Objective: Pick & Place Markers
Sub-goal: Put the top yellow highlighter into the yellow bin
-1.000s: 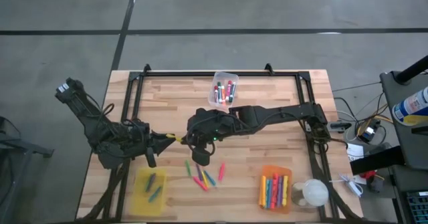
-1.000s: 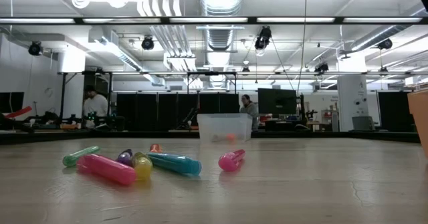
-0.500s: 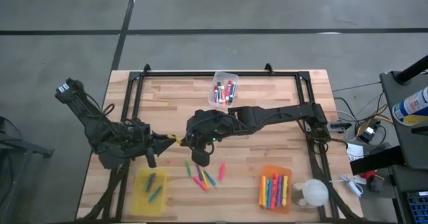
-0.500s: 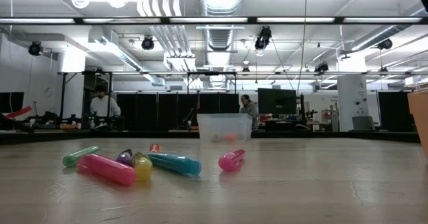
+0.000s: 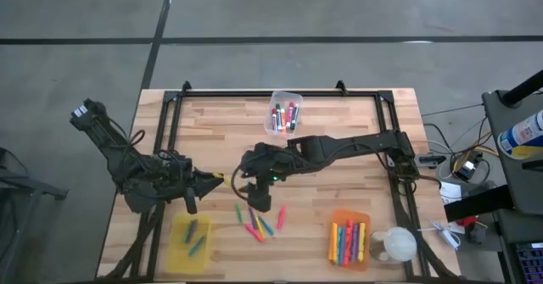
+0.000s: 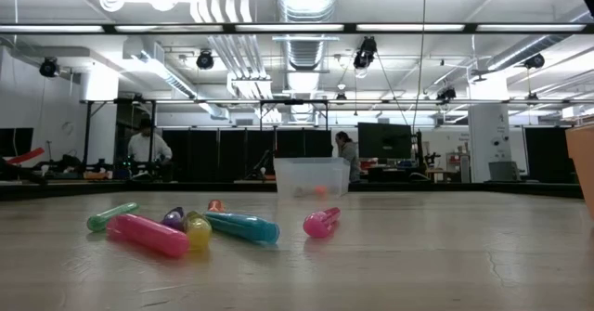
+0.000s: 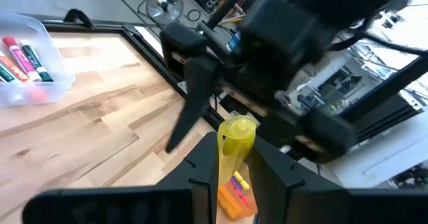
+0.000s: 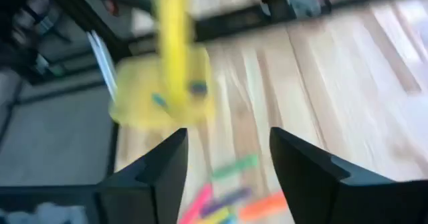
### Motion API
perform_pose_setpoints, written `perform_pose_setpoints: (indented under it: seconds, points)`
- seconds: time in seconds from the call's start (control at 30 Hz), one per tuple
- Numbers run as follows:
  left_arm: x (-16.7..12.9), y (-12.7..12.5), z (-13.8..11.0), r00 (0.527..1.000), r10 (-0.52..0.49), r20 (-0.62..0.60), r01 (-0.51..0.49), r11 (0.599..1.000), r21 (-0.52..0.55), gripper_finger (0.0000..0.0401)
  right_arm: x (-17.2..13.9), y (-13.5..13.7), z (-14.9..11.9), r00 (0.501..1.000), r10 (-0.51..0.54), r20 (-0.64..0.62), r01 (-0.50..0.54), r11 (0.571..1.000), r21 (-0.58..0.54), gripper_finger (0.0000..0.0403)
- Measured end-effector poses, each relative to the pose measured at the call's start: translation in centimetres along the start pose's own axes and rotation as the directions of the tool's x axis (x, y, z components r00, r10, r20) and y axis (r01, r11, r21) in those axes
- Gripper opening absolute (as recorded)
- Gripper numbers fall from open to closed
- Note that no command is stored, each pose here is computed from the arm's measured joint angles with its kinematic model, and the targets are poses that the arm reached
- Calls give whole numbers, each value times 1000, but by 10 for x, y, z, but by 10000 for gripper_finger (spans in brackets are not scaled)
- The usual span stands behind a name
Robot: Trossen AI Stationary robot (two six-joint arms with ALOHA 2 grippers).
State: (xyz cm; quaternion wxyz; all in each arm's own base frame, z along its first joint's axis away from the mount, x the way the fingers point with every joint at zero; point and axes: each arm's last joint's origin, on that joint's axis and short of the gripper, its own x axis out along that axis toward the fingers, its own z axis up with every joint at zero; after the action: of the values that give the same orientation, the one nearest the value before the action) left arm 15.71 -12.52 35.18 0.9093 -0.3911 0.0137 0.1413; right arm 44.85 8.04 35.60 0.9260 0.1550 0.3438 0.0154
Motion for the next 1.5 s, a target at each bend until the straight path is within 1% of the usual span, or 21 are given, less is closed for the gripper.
perform_pose_setpoints:
  seconds: [0.1, 0.23, 0.33, 0.37, 0.47, 0.57, 0.63, 0.67, 0.73, 0.8, 0.87, 0.93, 1.0, 1.07, 1.1, 1.2, 1.3, 1.43, 1.5]
  points:
    - [-1, 0, 1, 1000, -9, -11, 9, 1000, -3, 64, -1, -1, -8, 997, -30, -77, 29, 1000, -3, 217]
    - [-2, 0, 3, 1000, -15, -16, 15, 1000, -8, 64, -2, -3, -17, 985, -62, -161, 61, 998, -11, 220]
    - [-2, 1, 2, 999, -20, -33, 19, 999, -27, 64, -5, -6, -25, 965, -95, -246, 91, 995, -29, 221]
    - [-2, 1, 2, 998, -26, -56, 24, 999, -41, 64, -6, -7, -28, 955, -108, -275, 101, 994, -41, 221]
    - [-3, 5, -2, 991, -30, -132, 13, 991, -134, 64, -8, -10, -35, 929, -138, -342, 118, 990, -79, 221]
    - [-2, 8, -11, 965, -37, -261, -30, 969, -246, 64, -8, -12, -39, 912, -155, -379, 120, 986, -113, 221]
    - [-1, 11, -22, 922, -29, -386, -104, 942, -319, 64, -6, -13, -42, 904, -162, -396, 118, 984, -133, 221]
    - [-1, 12, -29, 890, -19, -455, -160, 923, -351, 64, -6, -14, -44, 898, -167, -407, 118, 983, -143, 221]
    - [0, 14, -44, 815, 4, -579, -275, 883, -381, 64, -4, -16, -48, 884, -178, -432, 119, 980, -159, 221]
    - [1, 14, -60, 724, 29, -689, -395, 836, -380, 64, -1, -18, -53, 870, -188, -456, 122, 978, -170, 221]
    - [1, 16, -78, 626, 64, -777, -507, 791, -343, 64, 2, -20, -58, 859, -195, -474, 124, 976, -178, 221]
    - [0, 18, -95, 516, 108, -850, -608, 745, -275, 64, 6, -22, -63, 847, -203, -491, 126, 975, -185, 221]
    - [-3, 22, -111, 407, 166, -898, -702, 686, -191, 64, 10, -24, -69, 834, -211, -509, 127, 973, -194, 221]
    - [-6, 26, -124, 323, 213, -922, -762, 636, -121, 64, 13, -27, -75, 820, -219, -529, 118, 969, -217, 221]
    - [-6, 27, -129, 305, 235, -923, -779, 619, -100, 64, 15, -28, -77, 814, -222, -537, 111, 966, -232, 221]
    - [-4, 33, -137, 283, 309, -908, -807, 588, -52, 64, 20, -31, -86, 795, -231, -561, 96, 961, -259, 221]
    - [-1, 45, -143, 250, 418, -873, -851, 525, 7, 64, 23, -34, -92, 778, -239, -581, 92, 958, -271, 221]
    - [0, 48, -147, 195, 446, -874, -870, 490, 57, 64, 26, -36, -99, 762, -246, -599, 92, 957, -276, 221]
    - [0, 49, -148, 185, 454, -871, -874, 481, 65, 64, 27, -36, -101, 756, -248, -606, 91, 956, -278, 221]
